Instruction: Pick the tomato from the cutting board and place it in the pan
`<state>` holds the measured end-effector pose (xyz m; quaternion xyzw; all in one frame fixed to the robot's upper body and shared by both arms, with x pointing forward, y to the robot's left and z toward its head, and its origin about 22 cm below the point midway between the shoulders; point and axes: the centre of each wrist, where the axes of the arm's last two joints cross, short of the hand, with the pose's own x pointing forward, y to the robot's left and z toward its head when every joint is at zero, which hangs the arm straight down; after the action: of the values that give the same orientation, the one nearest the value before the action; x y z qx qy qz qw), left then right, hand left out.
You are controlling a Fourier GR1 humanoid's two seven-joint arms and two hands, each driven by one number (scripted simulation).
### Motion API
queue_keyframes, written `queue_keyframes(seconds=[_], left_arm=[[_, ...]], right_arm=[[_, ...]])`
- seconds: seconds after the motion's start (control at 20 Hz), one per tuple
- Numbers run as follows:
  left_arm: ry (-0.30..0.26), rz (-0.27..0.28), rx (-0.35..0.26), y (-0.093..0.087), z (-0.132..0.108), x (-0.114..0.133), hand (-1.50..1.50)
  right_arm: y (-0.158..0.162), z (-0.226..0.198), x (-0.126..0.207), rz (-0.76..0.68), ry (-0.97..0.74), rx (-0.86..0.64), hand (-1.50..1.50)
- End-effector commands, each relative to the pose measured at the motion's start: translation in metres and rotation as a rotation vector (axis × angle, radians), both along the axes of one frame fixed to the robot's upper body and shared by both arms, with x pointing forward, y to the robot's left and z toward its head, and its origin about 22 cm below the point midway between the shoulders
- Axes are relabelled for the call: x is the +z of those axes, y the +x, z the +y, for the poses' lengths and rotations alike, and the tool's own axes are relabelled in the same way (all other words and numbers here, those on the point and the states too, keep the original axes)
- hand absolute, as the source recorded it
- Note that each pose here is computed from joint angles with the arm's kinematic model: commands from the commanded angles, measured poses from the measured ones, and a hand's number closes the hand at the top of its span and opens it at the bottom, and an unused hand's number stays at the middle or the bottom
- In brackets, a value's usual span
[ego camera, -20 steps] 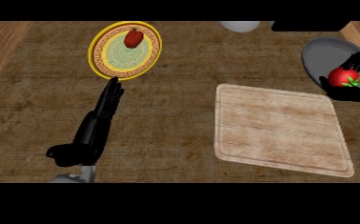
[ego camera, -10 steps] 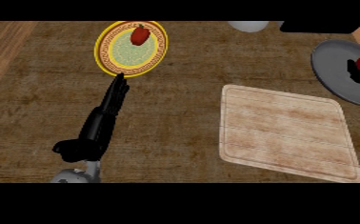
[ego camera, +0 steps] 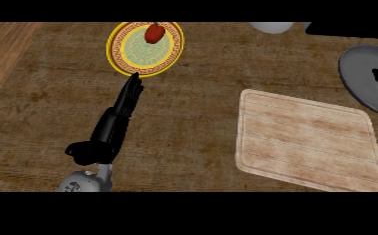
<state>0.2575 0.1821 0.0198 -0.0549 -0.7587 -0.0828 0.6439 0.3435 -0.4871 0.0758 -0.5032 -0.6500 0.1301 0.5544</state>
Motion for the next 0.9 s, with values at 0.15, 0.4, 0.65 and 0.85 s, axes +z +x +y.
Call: queue_keyframes(seconds=[0.15, 0.4, 0.65, 0.85], left_arm=[[-0.007, -0.003, -0.026, 0.006, -0.001, -0.002, 0.00], [-0.008, -0.003, -0.021, 0.004, -0.002, 0.000, 0.00], [-0.007, 0.006, -0.013, -0.007, -0.001, -0.009, 0.00], [-0.002, -0.009, -0.021, -0.005, 0.002, -0.004, 0.00]], right_arm=[[0.000, 0.010, -0.024, 0.373, 0.092, 0.163, -1.50], [0.017, 0.019, -0.005, 0.278, 0.174, 0.226, -1.50], [0.021, 0.023, -0.004, 0.039, 0.309, 0.234, -1.50], [0.005, -0.004, 0.007, -0.026, 0.421, 0.229, -1.50]])
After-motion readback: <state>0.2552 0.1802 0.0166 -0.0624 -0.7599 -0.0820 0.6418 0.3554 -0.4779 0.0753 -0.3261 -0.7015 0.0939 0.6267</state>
